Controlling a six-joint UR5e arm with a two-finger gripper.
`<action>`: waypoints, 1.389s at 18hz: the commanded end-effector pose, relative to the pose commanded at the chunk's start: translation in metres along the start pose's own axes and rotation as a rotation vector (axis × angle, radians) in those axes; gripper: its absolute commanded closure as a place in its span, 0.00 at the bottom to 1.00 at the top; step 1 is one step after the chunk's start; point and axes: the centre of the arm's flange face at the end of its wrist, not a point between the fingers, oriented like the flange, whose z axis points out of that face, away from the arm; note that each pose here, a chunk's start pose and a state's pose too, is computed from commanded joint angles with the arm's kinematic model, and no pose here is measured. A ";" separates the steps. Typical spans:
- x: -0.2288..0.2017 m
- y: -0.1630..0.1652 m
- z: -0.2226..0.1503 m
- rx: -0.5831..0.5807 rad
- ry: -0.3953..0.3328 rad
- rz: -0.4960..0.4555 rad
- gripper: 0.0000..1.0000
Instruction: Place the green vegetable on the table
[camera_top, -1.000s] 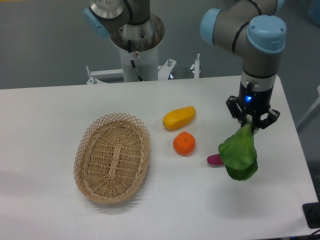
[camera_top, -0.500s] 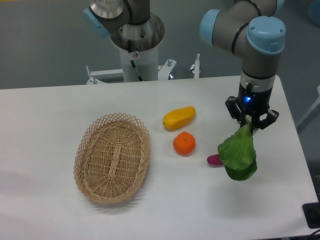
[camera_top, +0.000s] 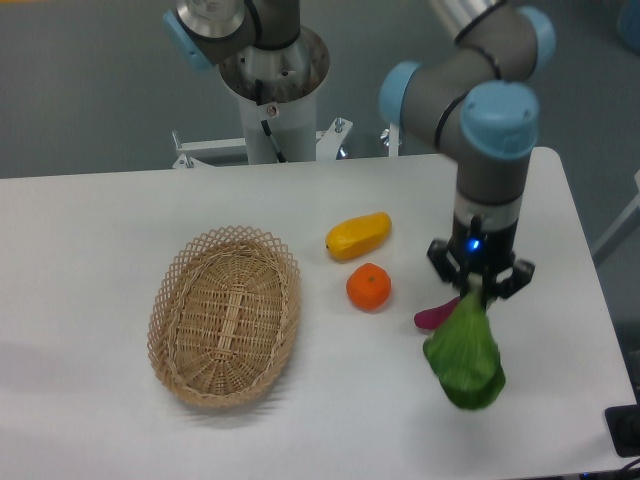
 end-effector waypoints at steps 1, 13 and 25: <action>0.006 -0.003 0.011 -0.018 0.007 -0.014 0.75; 0.059 -0.017 0.059 -0.077 0.079 0.006 0.45; 0.017 -0.053 -0.019 0.018 -0.082 0.018 0.00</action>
